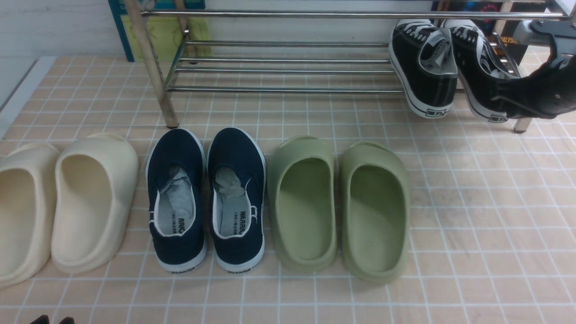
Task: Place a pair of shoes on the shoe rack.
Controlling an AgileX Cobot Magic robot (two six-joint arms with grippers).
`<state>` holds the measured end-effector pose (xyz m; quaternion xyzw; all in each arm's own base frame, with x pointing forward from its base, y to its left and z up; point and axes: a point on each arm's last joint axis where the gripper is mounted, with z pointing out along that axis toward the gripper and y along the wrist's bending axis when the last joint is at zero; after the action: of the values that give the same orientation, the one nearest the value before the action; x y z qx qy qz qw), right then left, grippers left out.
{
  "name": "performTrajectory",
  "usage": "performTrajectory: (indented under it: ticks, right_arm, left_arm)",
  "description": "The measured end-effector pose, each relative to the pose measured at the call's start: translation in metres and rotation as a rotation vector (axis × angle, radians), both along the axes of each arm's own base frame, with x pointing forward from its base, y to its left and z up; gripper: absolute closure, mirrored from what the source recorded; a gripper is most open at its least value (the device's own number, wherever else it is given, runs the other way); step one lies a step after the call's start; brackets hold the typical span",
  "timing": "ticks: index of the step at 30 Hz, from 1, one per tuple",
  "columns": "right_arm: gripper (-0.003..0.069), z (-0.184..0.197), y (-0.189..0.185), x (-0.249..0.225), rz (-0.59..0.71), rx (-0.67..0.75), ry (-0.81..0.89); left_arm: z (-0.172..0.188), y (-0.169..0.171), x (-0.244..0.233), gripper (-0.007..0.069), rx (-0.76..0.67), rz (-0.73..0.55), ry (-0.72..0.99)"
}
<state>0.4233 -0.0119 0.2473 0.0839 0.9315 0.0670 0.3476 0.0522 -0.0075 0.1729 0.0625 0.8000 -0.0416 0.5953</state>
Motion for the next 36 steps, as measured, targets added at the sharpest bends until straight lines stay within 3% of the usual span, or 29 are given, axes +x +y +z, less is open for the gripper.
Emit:
performTrajectory:
  ticks: [5, 12, 15, 19, 23, 26, 30, 31, 34, 36]
  right_arm:
    - [0.0676, 0.020, 0.002, -0.011, 0.035, -0.015, -0.006]
    - [0.0673, 0.093, 0.007, -0.063, 0.132, -0.065, -0.050]
    - [0.0673, 0.143, 0.013, -0.116, 0.174, -0.065, -0.131]
    - [0.0670, 0.163, 0.020, -0.183, 0.230, -0.085, -0.216]
    - [0.0668, 0.149, 0.022, -0.236, 0.258, -0.128, -0.259]
    - [0.0665, 0.112, 0.022, -0.294, 0.232, -0.169, -0.380]
    - [0.0666, 0.069, 0.019, -0.345, 0.142, -0.220, -0.649]
    - [0.0666, 0.065, 0.019, -0.344, 0.138, -0.220, -0.649]
    - [0.0664, 0.030, 0.014, -0.373, 0.034, -0.265, -0.937]
    - [0.0664, 0.008, 0.011, -0.376, -0.011, -0.275, -1.017]
  left_arm:
    - [0.000, 0.000, 0.000, 0.0386, 0.000, 0.000, 0.000]
    - [0.000, 0.000, 0.000, 0.0386, 0.000, 0.000, 0.000]
    - [0.000, 0.000, 0.000, 0.0386, 0.000, 0.000, 0.000]
    - [0.000, 0.000, 0.000, 0.0386, 0.000, 0.000, 0.000]
    - [0.000, 0.000, 0.000, 0.0386, 0.000, 0.000, 0.000]
    - [0.000, 0.000, 0.000, 0.0386, 0.000, 0.000, 0.000]
    - [0.000, 0.000, 0.000, 0.0386, -0.001, 0.000, 0.000]
    - [0.000, 0.000, 0.000, 0.0386, -0.001, 0.000, 0.000]
    - [0.000, 0.000, 0.000, 0.0386, -0.001, 0.000, 0.000]
    - [0.000, 0.000, 0.000, 0.0386, -0.001, 0.000, 0.000]
